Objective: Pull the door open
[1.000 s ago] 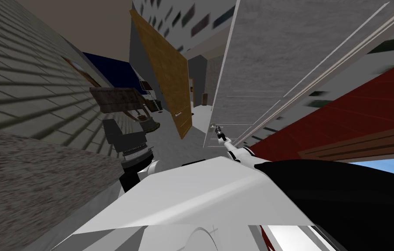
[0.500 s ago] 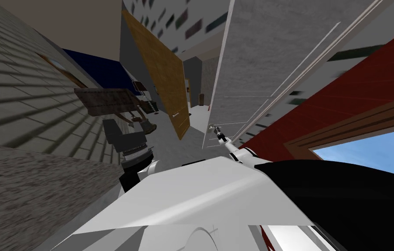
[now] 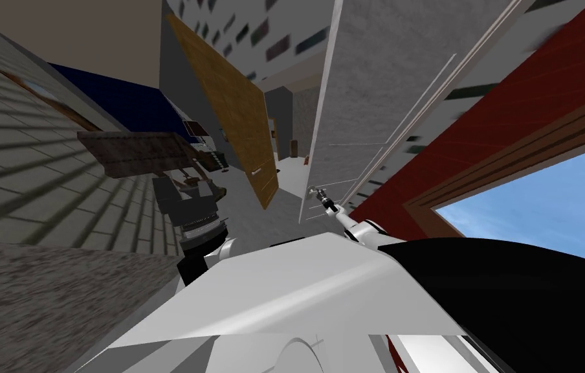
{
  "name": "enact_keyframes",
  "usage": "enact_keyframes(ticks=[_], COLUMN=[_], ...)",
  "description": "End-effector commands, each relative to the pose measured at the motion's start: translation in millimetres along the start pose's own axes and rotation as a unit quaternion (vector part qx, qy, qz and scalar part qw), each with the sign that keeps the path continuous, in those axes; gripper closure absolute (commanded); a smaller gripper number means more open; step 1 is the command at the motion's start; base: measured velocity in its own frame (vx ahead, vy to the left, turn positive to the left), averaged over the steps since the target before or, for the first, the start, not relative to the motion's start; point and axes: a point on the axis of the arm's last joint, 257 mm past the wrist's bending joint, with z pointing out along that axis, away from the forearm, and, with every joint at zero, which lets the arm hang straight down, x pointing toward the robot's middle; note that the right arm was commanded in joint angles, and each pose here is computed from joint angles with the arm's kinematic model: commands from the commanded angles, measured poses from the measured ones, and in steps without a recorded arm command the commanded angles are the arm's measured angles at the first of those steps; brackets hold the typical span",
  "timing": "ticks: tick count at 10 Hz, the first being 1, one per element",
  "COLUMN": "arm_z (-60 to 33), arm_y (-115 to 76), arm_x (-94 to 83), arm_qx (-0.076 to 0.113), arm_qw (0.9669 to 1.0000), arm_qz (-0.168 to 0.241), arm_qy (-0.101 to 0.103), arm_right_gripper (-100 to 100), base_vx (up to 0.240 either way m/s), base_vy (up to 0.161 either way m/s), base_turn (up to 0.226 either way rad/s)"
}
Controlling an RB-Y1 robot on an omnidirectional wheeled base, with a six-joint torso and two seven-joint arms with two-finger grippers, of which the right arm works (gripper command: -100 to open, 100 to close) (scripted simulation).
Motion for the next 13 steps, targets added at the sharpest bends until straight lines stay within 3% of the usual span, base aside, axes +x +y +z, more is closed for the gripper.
enact_keyframes(ticks=[1,4,7,10,13], arm_z=[0.0,-19.2,-41.0,-49.4,-74.0], arm_y=[0.0,1.2,2.6,2.5,0.2], arm_x=[0.0,7.1,17.0,21.0,32.8], arm_qx=[0.0,-0.006,-0.009,-0.009,-0.003], arm_qw=[1.0,0.9991,0.996,0.9943,0.9881], arm_qz=[0.0,-0.006,-0.008,-0.008,-0.004], arm_qy=[0.0,0.042,0.089,0.106,0.154], arm_right_gripper=[100,100,100,100,100], base_vx=[-0.019,-0.003,-0.004,-0.007,0.004], base_vy=[0.011,0.003,-0.002,-0.008,-0.01], base_turn=[-0.033,-0.106,-0.132,-0.065,-0.115])
